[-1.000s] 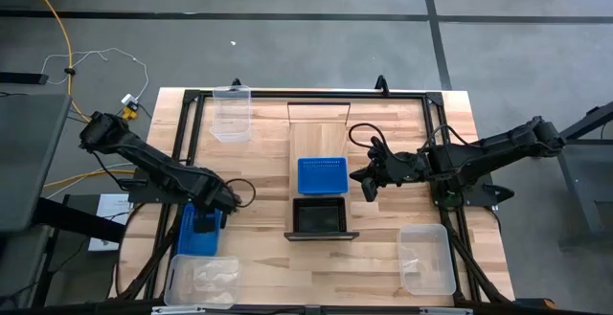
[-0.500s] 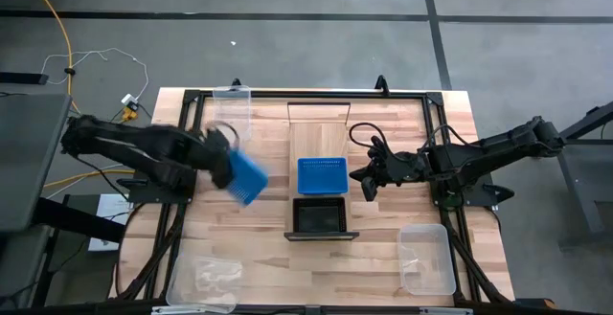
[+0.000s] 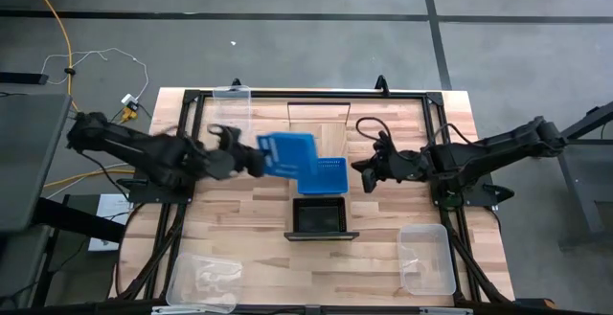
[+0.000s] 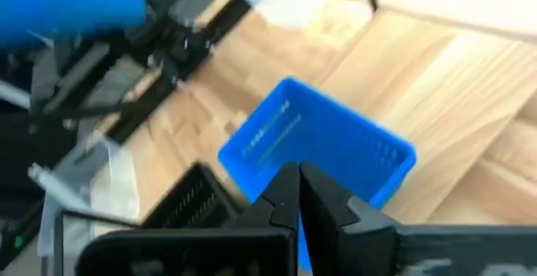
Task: Stack baskets on shelf by color
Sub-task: Stack the blue bin on top of the other blue bin on the shelf
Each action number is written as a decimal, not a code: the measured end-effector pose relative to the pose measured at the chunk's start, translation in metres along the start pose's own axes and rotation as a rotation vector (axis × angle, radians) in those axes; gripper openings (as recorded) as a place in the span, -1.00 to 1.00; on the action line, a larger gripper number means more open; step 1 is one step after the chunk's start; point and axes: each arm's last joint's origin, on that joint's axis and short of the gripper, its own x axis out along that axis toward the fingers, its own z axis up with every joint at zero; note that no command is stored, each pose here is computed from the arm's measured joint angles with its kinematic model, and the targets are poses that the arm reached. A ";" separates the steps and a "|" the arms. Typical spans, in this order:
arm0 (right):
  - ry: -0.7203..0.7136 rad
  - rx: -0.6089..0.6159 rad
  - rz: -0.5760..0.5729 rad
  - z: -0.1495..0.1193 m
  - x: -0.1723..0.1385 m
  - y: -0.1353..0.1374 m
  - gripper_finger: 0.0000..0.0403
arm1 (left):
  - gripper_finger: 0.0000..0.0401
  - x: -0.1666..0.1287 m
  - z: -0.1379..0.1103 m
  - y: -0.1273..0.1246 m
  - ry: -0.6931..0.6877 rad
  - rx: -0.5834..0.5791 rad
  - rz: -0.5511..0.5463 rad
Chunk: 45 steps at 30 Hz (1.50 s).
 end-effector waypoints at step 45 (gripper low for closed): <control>-0.034 -0.045 -0.202 0.008 -0.042 -0.031 -1.00 | -1.00 0.127 -0.050 -0.041 0.261 -0.121 0.304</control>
